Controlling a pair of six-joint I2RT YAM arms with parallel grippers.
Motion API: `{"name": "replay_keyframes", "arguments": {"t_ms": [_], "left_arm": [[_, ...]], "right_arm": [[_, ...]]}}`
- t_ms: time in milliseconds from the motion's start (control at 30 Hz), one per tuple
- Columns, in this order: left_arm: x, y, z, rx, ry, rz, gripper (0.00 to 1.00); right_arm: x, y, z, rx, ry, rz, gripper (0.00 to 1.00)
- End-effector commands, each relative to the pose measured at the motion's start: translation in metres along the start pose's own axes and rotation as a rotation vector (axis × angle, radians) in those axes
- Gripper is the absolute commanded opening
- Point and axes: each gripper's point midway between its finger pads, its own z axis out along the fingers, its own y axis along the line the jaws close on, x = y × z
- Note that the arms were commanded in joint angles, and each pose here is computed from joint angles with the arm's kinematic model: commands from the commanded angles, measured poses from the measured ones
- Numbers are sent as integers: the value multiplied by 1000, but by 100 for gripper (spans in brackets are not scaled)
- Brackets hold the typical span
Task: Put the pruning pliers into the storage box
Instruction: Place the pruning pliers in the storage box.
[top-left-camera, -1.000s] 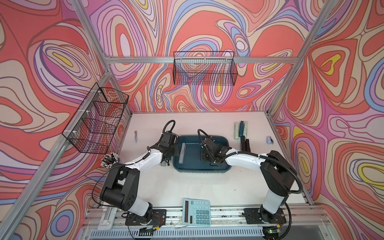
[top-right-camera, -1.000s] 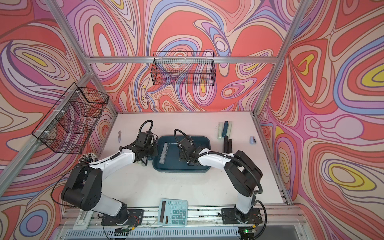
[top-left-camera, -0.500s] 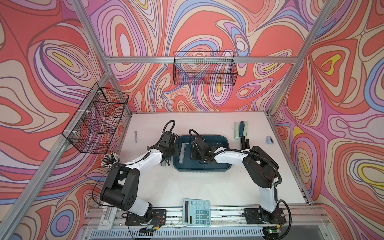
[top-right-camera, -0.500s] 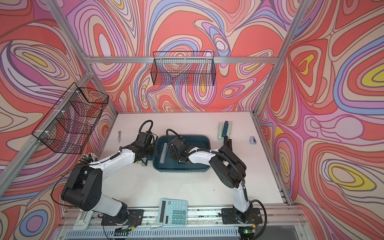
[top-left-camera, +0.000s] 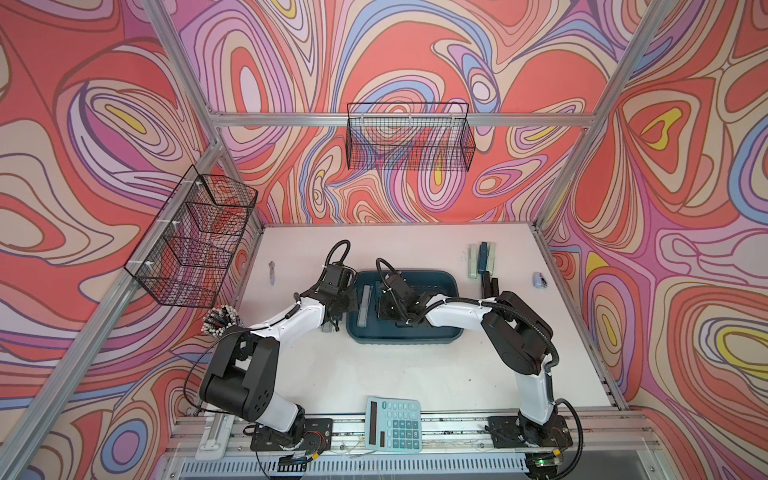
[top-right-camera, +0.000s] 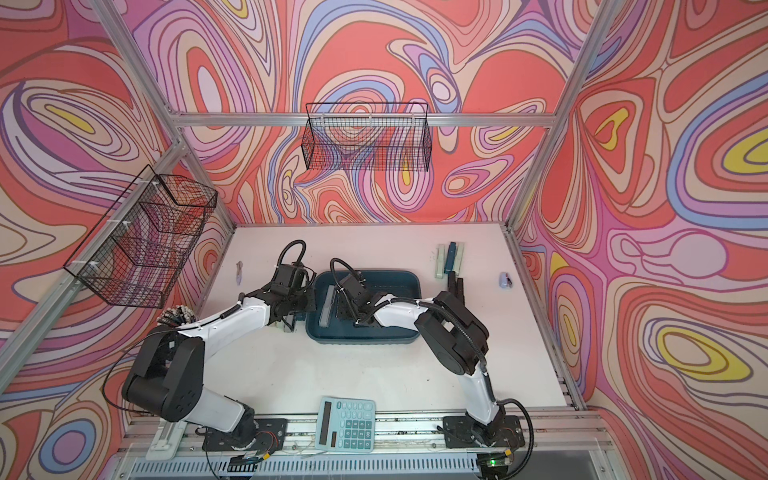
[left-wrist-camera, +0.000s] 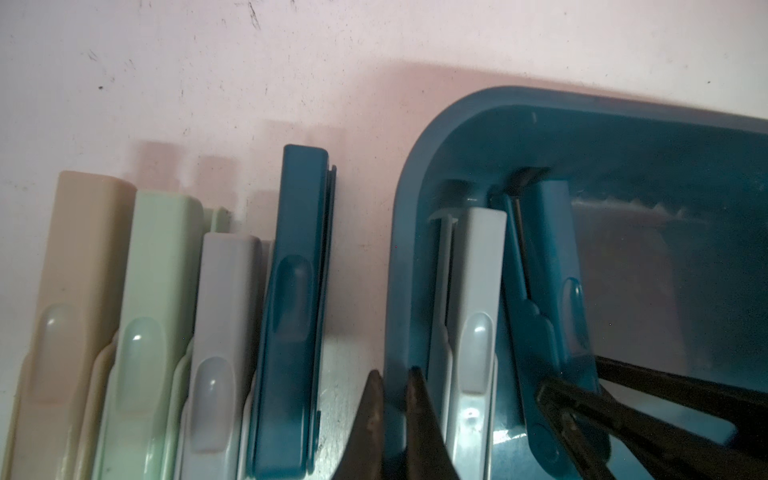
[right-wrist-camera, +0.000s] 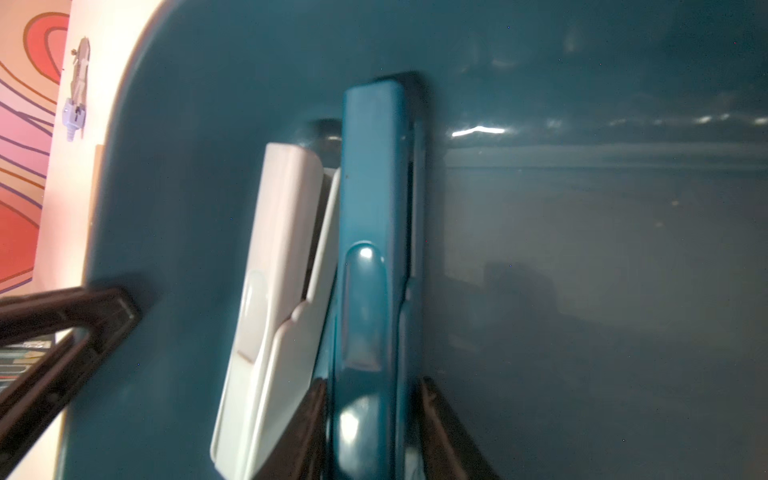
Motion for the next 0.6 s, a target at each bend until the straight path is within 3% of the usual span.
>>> {"name": "replay_keyframes", "arguments": {"t_ms": [0,567], "left_arm": [[21,9,5,-27,70,-5,1],[23,11,4,-28,70,-7,3]], "right_arm": [[0,11,4,-38,2,15,40],[3,23,11,-118,10,43,42]]}}
